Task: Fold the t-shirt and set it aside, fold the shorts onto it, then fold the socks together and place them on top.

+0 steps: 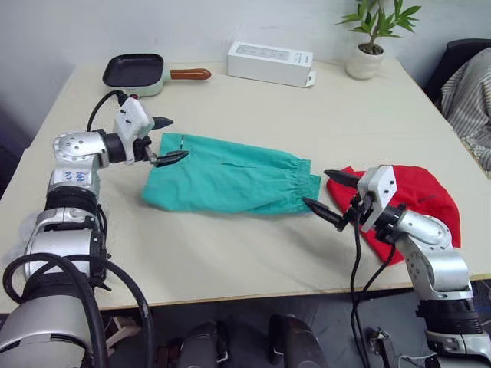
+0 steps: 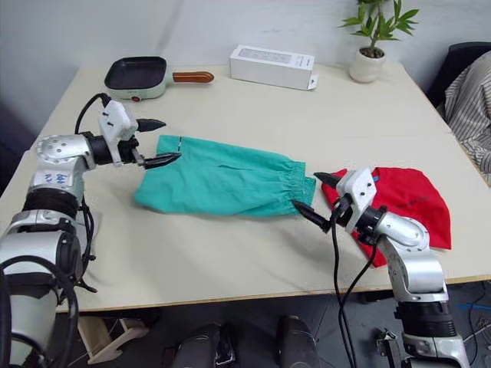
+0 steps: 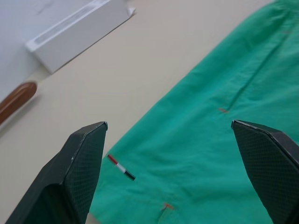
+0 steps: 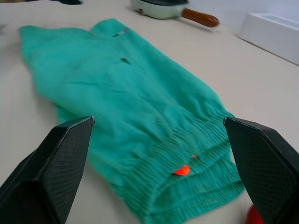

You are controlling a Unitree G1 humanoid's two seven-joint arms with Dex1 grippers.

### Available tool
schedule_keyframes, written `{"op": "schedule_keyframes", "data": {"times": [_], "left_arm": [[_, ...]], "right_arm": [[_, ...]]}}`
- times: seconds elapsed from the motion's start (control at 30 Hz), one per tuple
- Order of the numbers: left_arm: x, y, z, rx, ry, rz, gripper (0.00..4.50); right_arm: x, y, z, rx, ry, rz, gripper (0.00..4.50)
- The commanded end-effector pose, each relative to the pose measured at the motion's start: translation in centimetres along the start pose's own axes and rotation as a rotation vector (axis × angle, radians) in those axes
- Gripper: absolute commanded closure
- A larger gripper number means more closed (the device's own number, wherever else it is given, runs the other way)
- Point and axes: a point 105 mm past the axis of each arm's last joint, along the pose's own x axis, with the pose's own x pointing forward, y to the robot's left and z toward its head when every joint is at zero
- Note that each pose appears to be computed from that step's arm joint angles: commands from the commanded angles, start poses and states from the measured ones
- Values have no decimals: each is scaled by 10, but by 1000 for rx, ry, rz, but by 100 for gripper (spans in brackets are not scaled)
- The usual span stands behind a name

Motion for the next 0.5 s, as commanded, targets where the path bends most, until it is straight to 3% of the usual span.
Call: {"op": "schedule_keyframes", "data": {"times": [0.03, 0.2, 0.4, 0.5], "left_arm": [[-15, -23, 2, 115, -25, -116, 4], [-21, -63, -26, 169, 47, -172, 4], [2, -87, -40, 160, 82, -182, 4], [11, -87, -52, 194, 149, -163, 4]], "right_arm": [[3, 36, 6, -96, 5, 152, 0], [15, 38, -23, -279, 127, 38, 0], [28, 16, -48, -434, 245, -52, 0], [37, 9, -54, -483, 278, -48, 0]]}}
